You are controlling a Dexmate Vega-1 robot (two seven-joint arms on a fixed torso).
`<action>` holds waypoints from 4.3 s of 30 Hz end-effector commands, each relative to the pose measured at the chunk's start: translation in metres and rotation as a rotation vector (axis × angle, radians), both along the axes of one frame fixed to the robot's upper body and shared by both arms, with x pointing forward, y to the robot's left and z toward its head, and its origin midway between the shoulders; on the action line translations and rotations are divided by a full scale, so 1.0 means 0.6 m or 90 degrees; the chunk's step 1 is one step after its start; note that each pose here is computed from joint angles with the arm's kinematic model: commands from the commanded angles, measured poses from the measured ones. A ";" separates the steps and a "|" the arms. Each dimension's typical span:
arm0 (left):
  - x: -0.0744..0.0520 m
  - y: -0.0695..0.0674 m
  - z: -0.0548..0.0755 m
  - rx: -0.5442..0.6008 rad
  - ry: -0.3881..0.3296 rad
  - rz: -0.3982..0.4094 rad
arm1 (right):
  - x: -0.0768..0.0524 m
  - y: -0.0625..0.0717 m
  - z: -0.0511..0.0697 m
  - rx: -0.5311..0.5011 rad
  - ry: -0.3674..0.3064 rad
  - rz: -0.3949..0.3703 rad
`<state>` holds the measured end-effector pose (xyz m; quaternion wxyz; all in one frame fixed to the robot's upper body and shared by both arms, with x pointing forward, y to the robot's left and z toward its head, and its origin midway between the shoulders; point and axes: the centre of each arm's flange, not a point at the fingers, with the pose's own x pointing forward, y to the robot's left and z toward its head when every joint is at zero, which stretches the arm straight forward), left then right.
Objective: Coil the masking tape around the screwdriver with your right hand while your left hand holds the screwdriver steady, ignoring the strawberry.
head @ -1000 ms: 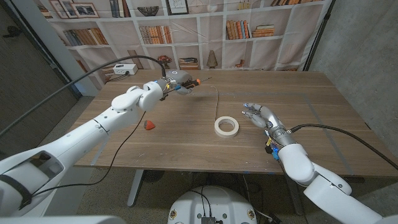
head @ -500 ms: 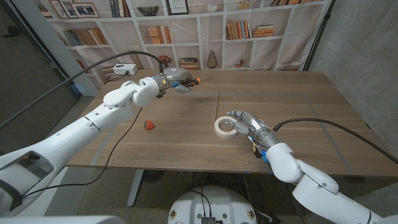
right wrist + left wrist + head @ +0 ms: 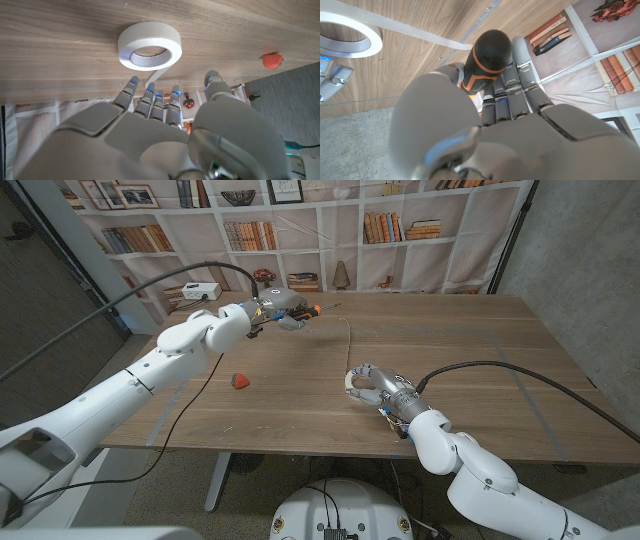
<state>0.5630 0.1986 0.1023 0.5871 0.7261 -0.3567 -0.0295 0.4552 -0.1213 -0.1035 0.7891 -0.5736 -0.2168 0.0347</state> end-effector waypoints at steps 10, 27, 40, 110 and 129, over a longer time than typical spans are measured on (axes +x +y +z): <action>-0.015 0.014 0.000 -0.009 -0.013 -0.025 | 0.025 0.026 -0.018 -0.136 -0.035 -0.146; -0.008 0.036 0.000 -0.030 -0.015 -0.028 | 0.060 0.034 -0.026 -0.173 0.023 -0.147; -0.005 0.040 -0.004 -0.033 -0.011 -0.034 | 0.087 0.032 -0.043 -0.184 0.053 -0.161; -0.004 0.016 -0.005 -0.047 -0.016 -0.058 | 0.147 -0.158 0.101 0.840 0.229 0.532; -0.009 0.013 -0.008 -0.087 0.012 -0.124 | 0.149 -0.179 0.205 0.781 0.145 0.535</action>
